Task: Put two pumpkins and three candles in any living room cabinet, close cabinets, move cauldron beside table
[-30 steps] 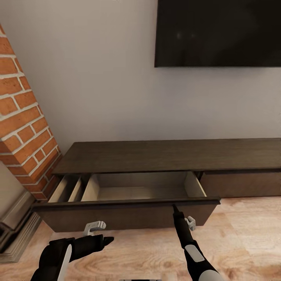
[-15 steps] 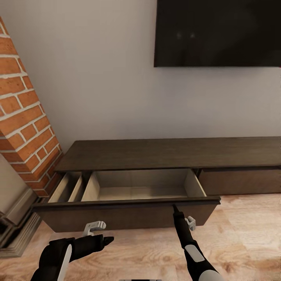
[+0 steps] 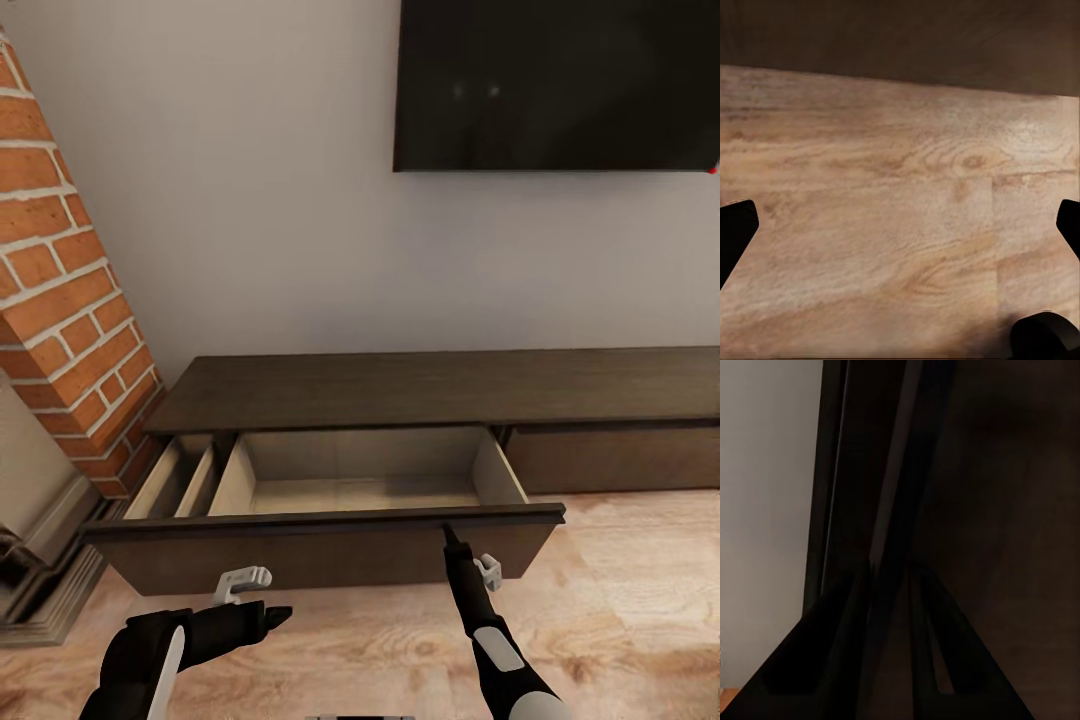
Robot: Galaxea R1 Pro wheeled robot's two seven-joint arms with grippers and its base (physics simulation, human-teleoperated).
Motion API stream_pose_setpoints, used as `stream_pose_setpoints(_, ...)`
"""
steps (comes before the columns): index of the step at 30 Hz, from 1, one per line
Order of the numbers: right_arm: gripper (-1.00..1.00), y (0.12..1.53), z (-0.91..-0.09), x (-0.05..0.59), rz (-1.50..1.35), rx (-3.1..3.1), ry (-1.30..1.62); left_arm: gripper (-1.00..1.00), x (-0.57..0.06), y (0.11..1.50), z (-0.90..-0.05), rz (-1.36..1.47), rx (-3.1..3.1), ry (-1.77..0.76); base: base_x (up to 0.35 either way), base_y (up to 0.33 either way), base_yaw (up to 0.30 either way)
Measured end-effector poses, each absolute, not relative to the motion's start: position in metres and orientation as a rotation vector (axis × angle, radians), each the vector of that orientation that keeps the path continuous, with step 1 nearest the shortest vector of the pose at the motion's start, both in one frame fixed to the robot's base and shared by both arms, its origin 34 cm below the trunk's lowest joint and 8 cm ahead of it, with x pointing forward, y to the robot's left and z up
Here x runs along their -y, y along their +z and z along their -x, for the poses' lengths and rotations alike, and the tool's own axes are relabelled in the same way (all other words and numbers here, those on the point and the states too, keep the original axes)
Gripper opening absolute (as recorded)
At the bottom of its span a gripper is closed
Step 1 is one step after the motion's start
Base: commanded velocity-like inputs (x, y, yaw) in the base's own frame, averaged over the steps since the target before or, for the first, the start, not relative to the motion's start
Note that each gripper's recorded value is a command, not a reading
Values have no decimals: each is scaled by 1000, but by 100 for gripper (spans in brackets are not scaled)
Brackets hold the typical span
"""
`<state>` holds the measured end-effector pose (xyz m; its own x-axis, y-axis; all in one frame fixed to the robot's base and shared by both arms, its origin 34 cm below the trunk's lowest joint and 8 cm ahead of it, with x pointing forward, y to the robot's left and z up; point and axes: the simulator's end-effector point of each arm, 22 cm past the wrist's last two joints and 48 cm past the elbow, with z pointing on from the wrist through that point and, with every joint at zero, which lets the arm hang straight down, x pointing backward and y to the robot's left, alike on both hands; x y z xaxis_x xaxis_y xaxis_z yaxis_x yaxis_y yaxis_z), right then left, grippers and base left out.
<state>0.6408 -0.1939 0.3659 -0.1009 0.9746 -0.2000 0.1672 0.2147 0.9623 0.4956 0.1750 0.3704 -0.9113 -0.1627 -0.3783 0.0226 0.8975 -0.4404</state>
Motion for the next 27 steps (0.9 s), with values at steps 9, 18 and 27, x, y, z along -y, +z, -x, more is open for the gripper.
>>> stream_pose_setpoints(9,-100,366,-641,194,-1136,-1493,1021,100,-175,370,-496,102,-2650,-622,-52,0,0)
stream_pose_setpoints(18,-100,366,-641,194,-1136,-1493,1021,100,-175,370,-496,102,-2650,-622,-43,0,0)
stream_pose_setpoints(27,-100,366,-641,194,-1136,-1493,1021,100,-175,370,-496,103,-2650,-621,-60,0,0)
